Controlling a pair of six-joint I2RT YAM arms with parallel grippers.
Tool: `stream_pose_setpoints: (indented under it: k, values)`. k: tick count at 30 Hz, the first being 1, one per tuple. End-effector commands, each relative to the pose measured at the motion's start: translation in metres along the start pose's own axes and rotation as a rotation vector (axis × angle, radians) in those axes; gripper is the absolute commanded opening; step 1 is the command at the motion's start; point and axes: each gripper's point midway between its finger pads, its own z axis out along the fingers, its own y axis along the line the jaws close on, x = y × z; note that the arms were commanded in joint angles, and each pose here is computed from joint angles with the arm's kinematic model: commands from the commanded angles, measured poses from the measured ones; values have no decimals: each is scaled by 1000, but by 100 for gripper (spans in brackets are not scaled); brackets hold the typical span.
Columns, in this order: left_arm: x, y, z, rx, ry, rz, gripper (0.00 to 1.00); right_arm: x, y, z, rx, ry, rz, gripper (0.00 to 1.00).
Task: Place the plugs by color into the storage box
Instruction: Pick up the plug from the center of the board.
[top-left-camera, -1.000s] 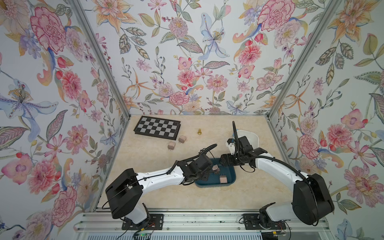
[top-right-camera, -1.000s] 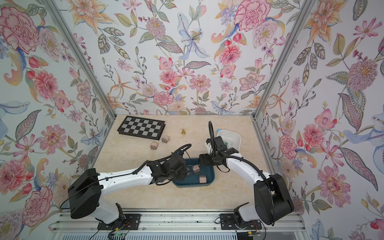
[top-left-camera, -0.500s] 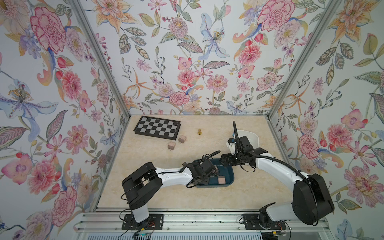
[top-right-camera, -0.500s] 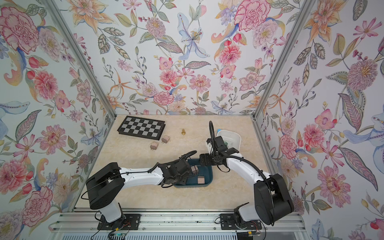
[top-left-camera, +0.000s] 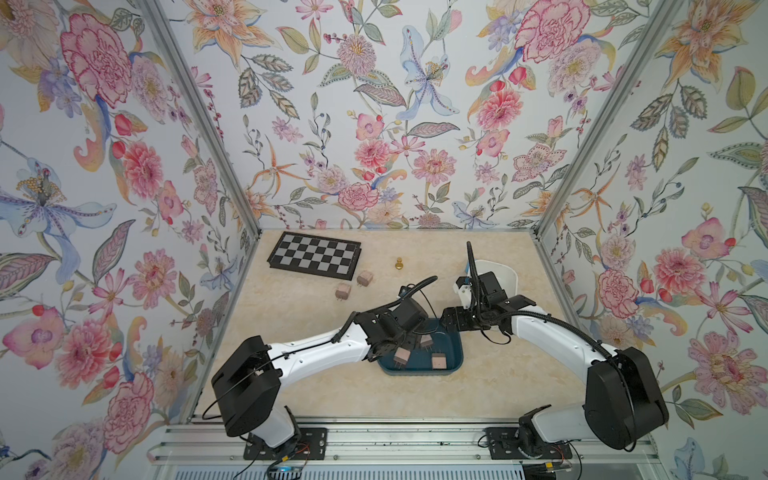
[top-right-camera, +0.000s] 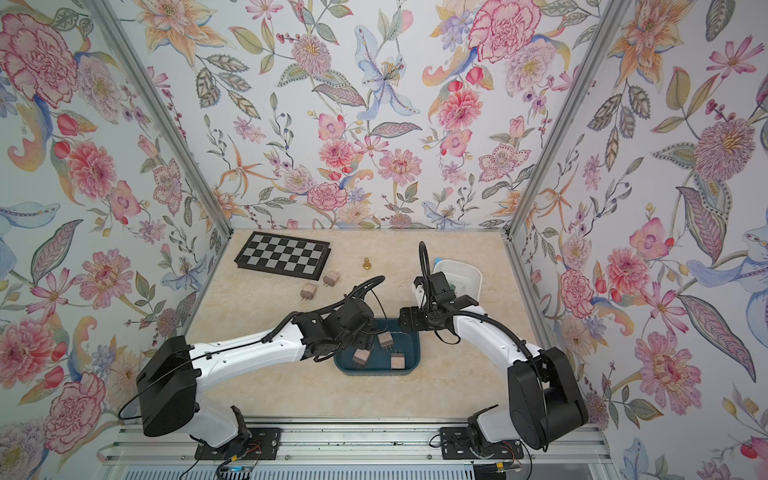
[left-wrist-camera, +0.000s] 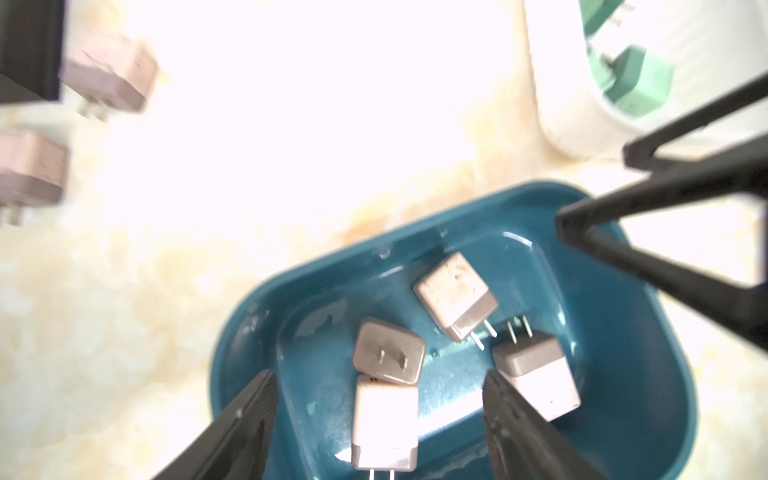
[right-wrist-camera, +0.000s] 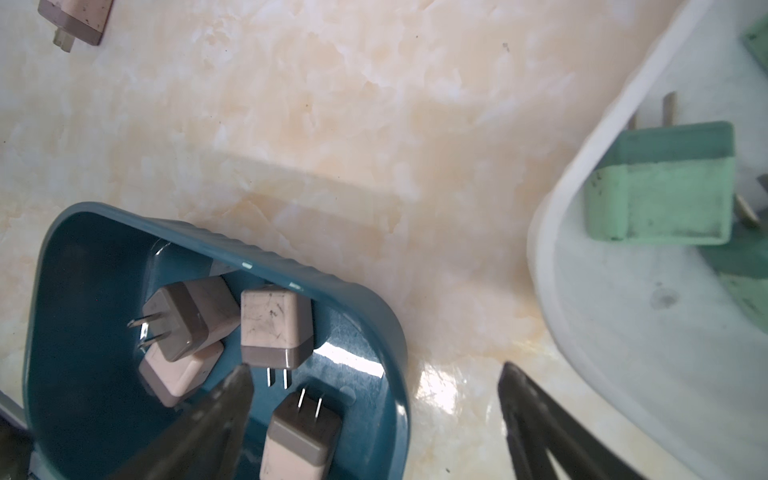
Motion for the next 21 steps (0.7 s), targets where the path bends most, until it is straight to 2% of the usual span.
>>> stream_pose_setpoints:
  k: [1, 6, 11, 13, 21]
  values:
    - [-19, 61, -7, -159, -12, 16, 79, -1, 0, 0, 1, 2, -16, 94]
    - [-40, 145, -2, -330, -27, -24, 82, 4, 9, 4, -8, 12, -27, 94]
    - [-49, 201, 24, -355, -20, -97, 88, 9, 14, 9, -11, 28, -30, 94]
    - [-47, 215, 42, -356, 0, -108, 91, 11, 16, 10, -12, 33, -31, 94]
    - [-48, 237, 96, -322, 40, -116, 92, 16, 22, 13, -15, 46, -35, 93]
